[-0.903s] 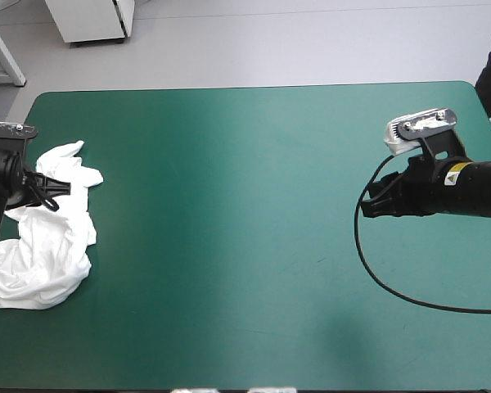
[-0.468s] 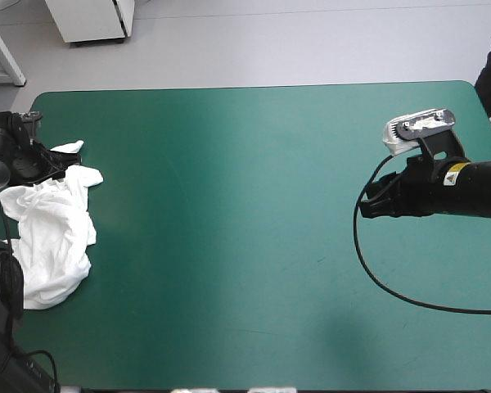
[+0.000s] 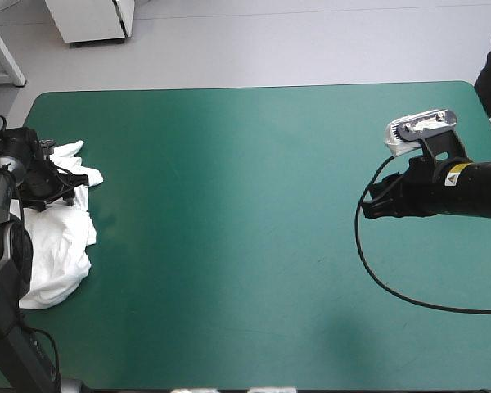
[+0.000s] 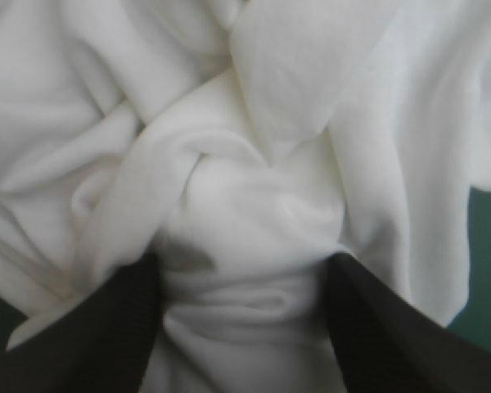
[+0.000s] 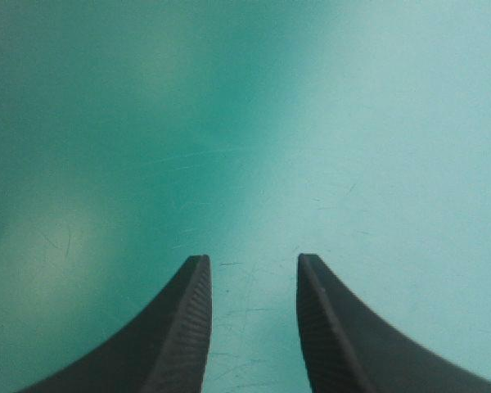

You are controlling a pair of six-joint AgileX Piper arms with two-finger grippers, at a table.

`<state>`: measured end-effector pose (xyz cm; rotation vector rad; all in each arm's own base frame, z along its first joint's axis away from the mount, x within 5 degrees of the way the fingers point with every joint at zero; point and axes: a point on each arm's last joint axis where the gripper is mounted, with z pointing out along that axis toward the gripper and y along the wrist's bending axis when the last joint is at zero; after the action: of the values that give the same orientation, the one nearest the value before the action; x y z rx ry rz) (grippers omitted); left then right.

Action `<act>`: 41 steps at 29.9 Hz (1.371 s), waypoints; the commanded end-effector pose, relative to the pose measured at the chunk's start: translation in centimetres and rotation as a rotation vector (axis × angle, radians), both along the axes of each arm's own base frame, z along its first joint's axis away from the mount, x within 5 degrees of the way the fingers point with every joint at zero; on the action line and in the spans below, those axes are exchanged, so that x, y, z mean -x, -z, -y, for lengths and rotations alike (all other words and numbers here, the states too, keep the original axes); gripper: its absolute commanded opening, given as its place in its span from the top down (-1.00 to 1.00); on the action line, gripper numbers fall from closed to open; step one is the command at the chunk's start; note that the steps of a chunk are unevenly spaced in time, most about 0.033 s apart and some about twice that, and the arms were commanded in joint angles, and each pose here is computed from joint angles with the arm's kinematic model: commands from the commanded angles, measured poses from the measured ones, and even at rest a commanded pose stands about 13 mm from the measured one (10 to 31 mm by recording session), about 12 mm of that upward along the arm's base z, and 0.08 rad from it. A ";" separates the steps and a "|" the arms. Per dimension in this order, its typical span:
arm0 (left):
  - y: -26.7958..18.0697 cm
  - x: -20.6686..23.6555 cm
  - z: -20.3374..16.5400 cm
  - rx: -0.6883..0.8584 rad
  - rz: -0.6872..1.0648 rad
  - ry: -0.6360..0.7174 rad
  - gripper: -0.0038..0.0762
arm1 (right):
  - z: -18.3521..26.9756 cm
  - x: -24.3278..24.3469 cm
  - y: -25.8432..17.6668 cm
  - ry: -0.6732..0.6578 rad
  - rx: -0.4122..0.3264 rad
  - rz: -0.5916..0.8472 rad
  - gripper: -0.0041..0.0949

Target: Fold the cloth

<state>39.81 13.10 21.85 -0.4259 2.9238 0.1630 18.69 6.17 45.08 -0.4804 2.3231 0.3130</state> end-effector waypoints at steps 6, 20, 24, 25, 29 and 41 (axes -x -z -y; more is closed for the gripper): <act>-0.6 -0.5 0.3 0.050 0.039 -0.007 0.79 | -0.7 0.8 -1.3 -0.042 0.007 0.088 0.24; -3.8 -1.4 10.6 0.197 0.131 0.312 0.92 | -0.9 0.8 -1.3 -0.046 0.028 0.102 0.24; -4.9 -0.8 17.3 0.207 0.119 0.493 0.92 | -0.9 0.8 -1.3 -0.046 0.028 0.102 0.24; -5.1 -0.4 19.5 0.211 0.112 0.548 0.92 | -0.9 0.8 -1.3 -0.046 0.028 0.102 0.24; -5.1 1.5 26.0 0.219 0.064 0.731 0.92 | -0.9 0.8 -1.3 -0.046 0.028 0.102 0.24; -7.6 10.0 41.5 0.231 0.101 1.180 0.92 | -0.6 0.7 -1.2 -0.025 0.050 0.095 0.24</act>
<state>32.00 -26.63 25.25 1.1651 2.7163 -0.2641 18.38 6.98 44.94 -0.5595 2.3203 0.2490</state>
